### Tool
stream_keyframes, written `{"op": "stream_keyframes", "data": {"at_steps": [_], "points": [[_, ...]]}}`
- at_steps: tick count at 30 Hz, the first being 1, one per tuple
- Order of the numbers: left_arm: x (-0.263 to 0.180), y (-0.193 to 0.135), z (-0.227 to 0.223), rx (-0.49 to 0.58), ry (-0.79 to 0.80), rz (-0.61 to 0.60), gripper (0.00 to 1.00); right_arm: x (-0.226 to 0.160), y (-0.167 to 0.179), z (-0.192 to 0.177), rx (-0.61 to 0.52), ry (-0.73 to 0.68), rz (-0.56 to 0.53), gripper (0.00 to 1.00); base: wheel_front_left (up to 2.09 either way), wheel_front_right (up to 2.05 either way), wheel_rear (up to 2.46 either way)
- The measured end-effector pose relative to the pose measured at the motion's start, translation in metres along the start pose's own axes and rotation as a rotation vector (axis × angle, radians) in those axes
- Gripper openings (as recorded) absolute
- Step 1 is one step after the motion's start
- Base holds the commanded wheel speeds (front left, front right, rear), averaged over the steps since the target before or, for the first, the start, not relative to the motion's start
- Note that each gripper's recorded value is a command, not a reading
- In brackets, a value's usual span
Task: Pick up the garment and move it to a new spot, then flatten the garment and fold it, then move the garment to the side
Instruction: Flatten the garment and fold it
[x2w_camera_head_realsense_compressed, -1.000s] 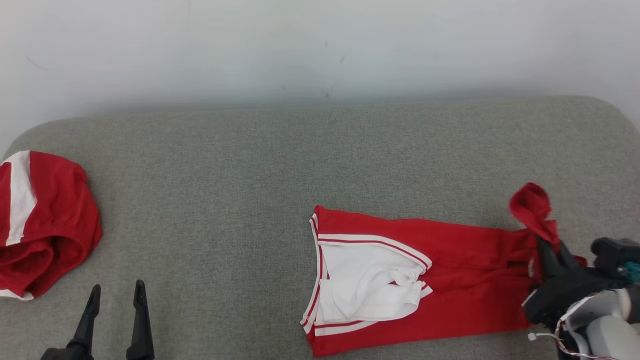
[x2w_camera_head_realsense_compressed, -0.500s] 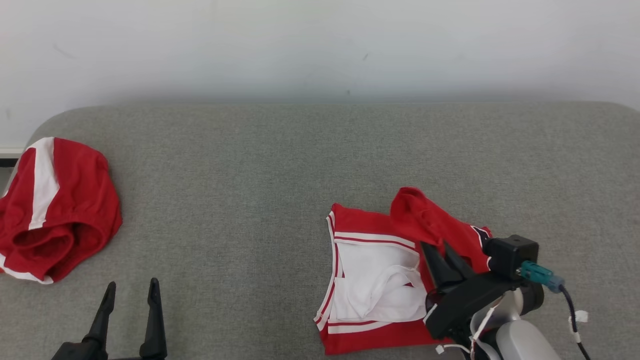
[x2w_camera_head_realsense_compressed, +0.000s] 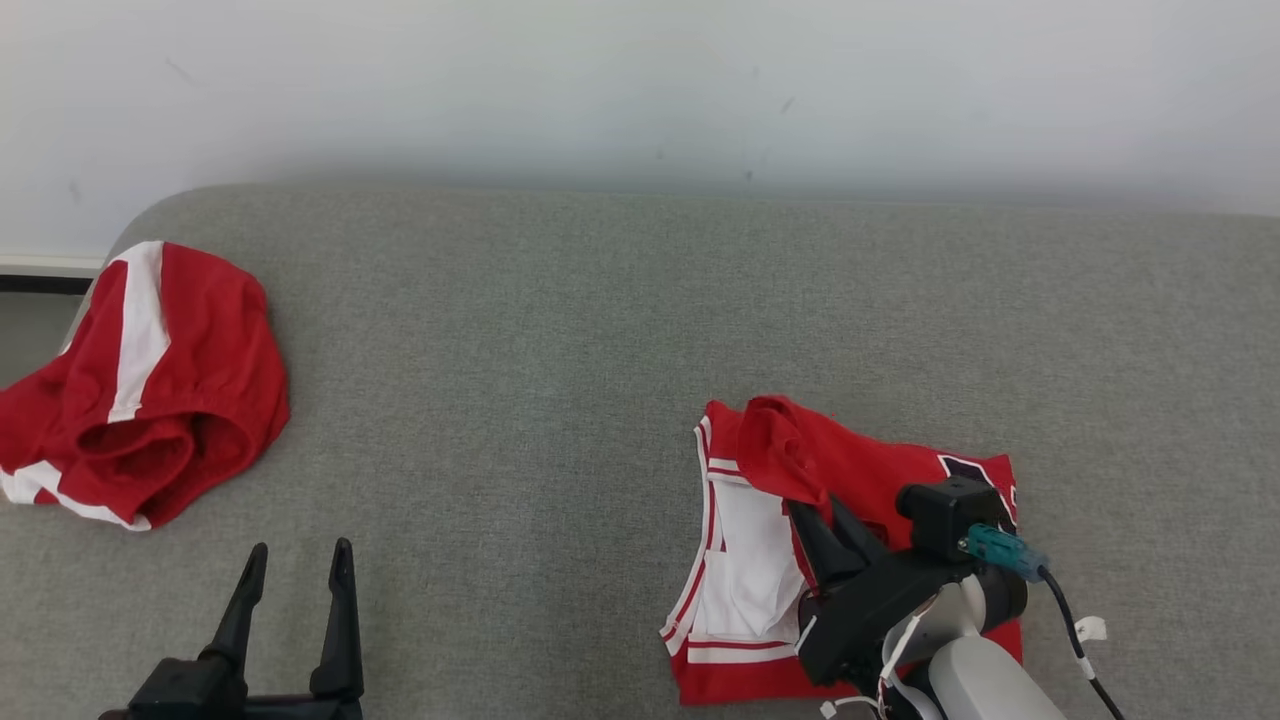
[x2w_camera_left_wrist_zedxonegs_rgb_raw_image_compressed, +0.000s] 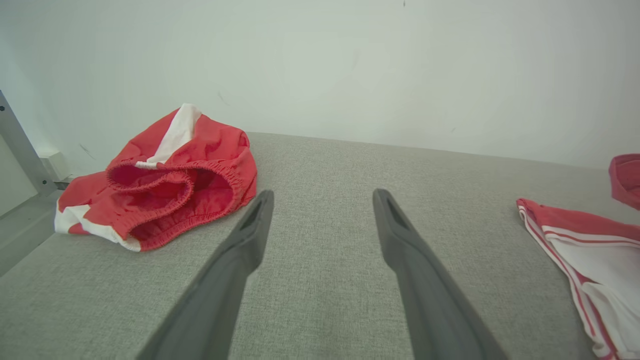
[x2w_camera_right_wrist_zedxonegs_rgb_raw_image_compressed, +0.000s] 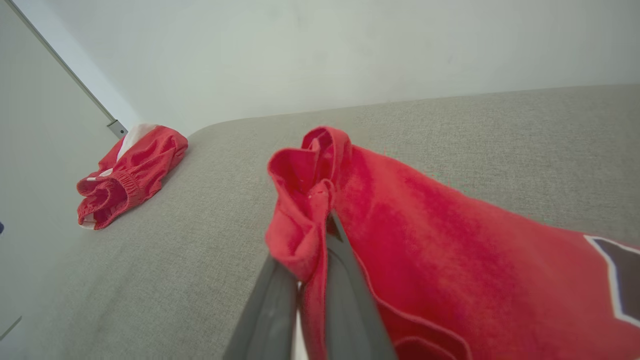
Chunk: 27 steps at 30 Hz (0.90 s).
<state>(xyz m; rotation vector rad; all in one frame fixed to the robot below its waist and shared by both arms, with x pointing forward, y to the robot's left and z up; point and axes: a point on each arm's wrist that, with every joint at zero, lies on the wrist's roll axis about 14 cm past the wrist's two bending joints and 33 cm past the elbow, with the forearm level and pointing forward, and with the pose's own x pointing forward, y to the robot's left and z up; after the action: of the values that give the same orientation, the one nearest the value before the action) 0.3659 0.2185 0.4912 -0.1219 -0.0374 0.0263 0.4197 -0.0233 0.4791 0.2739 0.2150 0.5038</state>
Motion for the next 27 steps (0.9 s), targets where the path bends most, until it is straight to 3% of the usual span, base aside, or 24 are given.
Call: {"op": "stream_keyframes", "data": {"at_steps": [6, 7, 8, 9, 17, 27], "points": [[0.000, 0.002, -0.003, -0.003, 0.009, 0.005, 1.00, 0.006, 0.012, -0.011, 0.029, 0.019, 0.039, 0.00, 0.00, 0.00, 0.00], [0.002, 0.002, -0.003, -0.004, 0.009, 0.005, 1.00, 0.008, 0.013, -0.015, 0.036, 0.025, 0.041, 0.25, 0.00, 0.00, 0.00], [0.002, 0.002, -0.002, -0.005, 0.007, 0.004, 1.00, 0.008, 0.013, -0.015, 0.031, 0.023, 0.042, 0.88, 0.00, 0.00, 0.00], [0.002, 0.001, -0.002, -0.006, 0.007, 0.003, 1.00, 0.009, 0.013, -0.015, 0.028, 0.019, 0.044, 1.00, 0.00, 0.00, 0.00], [0.004, 0.000, 0.000, -0.008, 0.000, -0.003, 1.00, 0.008, 0.000, 0.019, -0.051, -0.109, 0.009, 1.00, 0.00, 0.00, 0.00], [0.008, -0.008, 0.003, -0.003, -0.007, -0.038, 1.00, -0.039, -0.064, 0.067, -0.100, -0.285, -0.177, 1.00, 0.00, 0.00, 0.00]]}}
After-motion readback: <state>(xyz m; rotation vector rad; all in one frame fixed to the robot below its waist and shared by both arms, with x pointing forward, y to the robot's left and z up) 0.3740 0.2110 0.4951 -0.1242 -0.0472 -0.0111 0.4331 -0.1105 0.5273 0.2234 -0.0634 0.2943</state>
